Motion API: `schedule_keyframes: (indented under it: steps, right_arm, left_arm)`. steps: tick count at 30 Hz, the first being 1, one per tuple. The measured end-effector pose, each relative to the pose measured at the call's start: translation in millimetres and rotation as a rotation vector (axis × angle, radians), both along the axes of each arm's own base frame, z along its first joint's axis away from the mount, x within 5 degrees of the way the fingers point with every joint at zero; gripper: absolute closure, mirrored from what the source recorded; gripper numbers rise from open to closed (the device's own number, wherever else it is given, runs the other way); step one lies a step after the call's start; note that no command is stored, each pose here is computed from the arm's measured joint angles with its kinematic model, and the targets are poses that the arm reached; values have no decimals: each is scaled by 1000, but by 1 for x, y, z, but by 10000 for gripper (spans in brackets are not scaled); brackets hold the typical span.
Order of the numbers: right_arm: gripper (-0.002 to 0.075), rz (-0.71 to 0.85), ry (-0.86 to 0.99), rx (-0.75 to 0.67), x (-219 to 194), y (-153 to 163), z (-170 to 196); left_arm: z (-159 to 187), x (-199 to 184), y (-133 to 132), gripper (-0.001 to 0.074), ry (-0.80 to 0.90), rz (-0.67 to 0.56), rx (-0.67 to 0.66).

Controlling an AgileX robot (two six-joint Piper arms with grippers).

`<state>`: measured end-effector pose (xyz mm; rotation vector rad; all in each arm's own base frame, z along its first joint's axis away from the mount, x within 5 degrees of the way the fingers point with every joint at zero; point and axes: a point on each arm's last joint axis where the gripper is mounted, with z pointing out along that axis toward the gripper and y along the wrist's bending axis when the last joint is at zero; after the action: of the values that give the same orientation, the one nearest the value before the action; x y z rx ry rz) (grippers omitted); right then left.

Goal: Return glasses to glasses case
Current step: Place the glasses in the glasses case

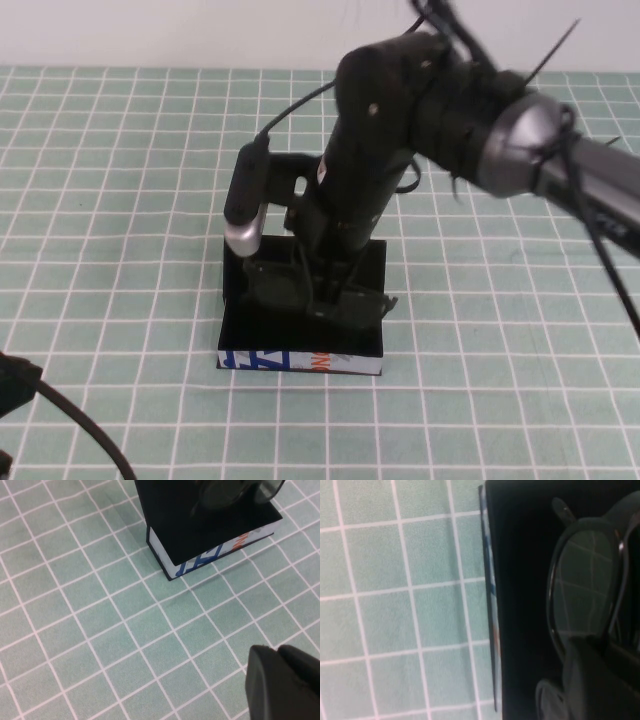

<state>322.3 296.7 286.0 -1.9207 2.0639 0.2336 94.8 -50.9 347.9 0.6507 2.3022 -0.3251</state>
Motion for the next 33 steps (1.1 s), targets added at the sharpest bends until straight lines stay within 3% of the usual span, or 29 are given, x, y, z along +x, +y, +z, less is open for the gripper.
schedule_keyframes:
  steps: [9,25,33]
  right_arm:
    - [723,4,40,-32,6,8,-24]
    - [718,4,44,-33,6,8,-25]
    - [587,4,41,-33,6,8,-25]
  left_arm:
    - [0,0,0,737,2,3,-2]
    - [0,0,0,737,2,4,-3]
    - [0,0,0,737,3,5,-4]
